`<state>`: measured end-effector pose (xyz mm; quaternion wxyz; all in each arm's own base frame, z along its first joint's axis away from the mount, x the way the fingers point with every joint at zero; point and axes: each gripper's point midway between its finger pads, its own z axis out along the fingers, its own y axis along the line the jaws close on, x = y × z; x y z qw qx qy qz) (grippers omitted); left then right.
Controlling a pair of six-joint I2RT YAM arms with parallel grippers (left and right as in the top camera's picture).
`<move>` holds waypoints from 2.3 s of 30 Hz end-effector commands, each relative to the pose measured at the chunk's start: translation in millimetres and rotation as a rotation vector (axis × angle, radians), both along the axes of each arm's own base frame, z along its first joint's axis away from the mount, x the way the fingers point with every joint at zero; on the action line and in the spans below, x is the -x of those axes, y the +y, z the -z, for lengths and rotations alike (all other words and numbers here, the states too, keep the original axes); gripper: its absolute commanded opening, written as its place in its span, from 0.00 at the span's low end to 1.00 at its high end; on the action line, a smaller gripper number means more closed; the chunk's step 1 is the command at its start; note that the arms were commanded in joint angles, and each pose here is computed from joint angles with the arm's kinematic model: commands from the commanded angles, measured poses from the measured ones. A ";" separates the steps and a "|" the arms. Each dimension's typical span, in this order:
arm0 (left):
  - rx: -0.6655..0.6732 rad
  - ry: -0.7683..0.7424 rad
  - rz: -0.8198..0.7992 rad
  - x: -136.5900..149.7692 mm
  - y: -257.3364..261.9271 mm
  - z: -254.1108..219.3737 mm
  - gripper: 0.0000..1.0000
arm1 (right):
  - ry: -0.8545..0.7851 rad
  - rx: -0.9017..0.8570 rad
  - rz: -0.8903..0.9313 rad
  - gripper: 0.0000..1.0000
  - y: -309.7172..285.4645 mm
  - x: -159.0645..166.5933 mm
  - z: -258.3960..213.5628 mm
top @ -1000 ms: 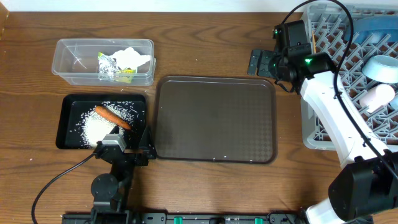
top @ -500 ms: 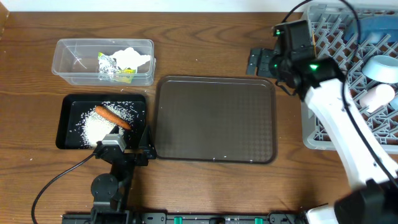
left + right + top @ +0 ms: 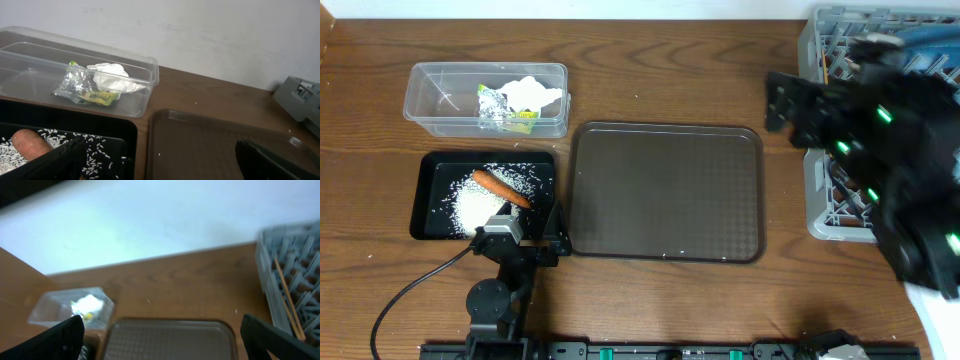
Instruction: Sort waste into correct bins and load items into the dishwasher rack
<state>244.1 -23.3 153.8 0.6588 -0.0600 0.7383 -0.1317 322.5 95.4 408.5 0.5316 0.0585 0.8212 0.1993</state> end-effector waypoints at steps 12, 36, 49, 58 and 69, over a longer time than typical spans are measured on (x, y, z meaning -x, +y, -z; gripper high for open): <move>-0.017 0.045 0.011 1.2 -1.2 14.5 0.98 | -0.093 -0.007 0.240 0.99 -78.4 61.8 6.7; -0.017 0.045 0.011 1.2 -1.1 14.5 0.98 | -0.406 0.004 0.310 0.99 -99.3 88.7 183.5; -0.017 0.045 0.011 1.2 -1.1 14.5 0.98 | -0.495 0.122 0.309 0.99 -106.6 77.7 205.0; -0.017 0.044 0.011 1.2 -1.2 14.4 0.98 | -0.480 0.355 0.240 0.99 -102.4 76.4 216.4; -0.017 0.045 0.011 1.2 -1.2 14.5 0.98 | -0.345 0.455 0.200 0.99 -104.6 76.5 251.7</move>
